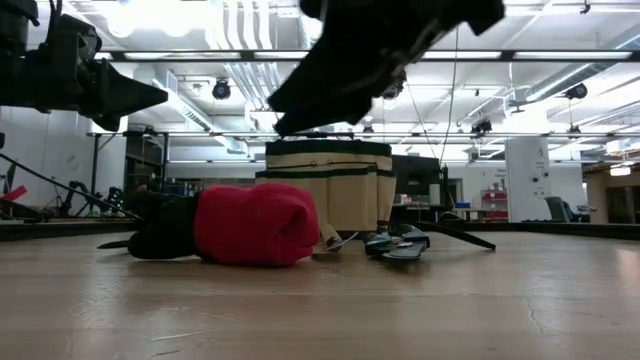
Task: Pick & Place Garden tools in Gardening bag
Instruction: Put the gloves into the gardening bag
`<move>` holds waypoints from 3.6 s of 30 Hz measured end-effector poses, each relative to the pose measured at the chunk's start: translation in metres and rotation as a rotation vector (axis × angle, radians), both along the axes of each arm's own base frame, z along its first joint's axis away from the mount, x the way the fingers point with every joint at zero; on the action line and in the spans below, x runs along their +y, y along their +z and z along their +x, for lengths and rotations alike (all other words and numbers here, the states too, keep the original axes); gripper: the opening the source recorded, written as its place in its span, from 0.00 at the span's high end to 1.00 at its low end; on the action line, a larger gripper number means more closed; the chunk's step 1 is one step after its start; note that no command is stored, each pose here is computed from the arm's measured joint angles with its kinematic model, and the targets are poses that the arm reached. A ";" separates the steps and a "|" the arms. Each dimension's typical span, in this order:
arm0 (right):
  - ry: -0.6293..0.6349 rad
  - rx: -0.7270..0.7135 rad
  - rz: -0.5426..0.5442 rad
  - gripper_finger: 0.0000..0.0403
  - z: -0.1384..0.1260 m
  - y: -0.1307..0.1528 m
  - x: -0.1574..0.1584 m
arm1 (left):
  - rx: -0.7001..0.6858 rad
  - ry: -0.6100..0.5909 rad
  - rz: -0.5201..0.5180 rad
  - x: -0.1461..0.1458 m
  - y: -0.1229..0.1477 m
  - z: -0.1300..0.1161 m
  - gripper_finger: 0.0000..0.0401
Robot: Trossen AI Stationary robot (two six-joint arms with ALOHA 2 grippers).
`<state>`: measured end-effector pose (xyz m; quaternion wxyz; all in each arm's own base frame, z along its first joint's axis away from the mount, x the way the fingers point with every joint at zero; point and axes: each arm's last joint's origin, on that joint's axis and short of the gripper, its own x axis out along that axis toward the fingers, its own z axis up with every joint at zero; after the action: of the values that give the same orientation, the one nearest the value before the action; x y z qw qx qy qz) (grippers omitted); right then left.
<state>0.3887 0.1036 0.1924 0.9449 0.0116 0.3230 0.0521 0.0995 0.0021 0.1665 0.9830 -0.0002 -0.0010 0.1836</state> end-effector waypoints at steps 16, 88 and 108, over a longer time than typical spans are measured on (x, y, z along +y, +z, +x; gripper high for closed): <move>-0.024 0.207 -0.035 0.36 0.045 -0.042 0.009 | -0.001 0.000 0.000 0.000 0.000 0.000 0.96; -0.167 0.396 -0.828 0.89 0.005 0.078 -0.149 | 0.002 0.000 0.000 0.000 0.000 0.000 0.96; -0.088 0.416 -0.912 0.63 0.006 0.077 -0.153 | 0.002 0.000 0.000 0.000 0.000 0.000 0.95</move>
<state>0.3949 -0.0489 0.2696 0.7706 -0.3787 0.4937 -0.1377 0.0998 0.0020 0.1663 0.9830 0.0001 0.0001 0.1835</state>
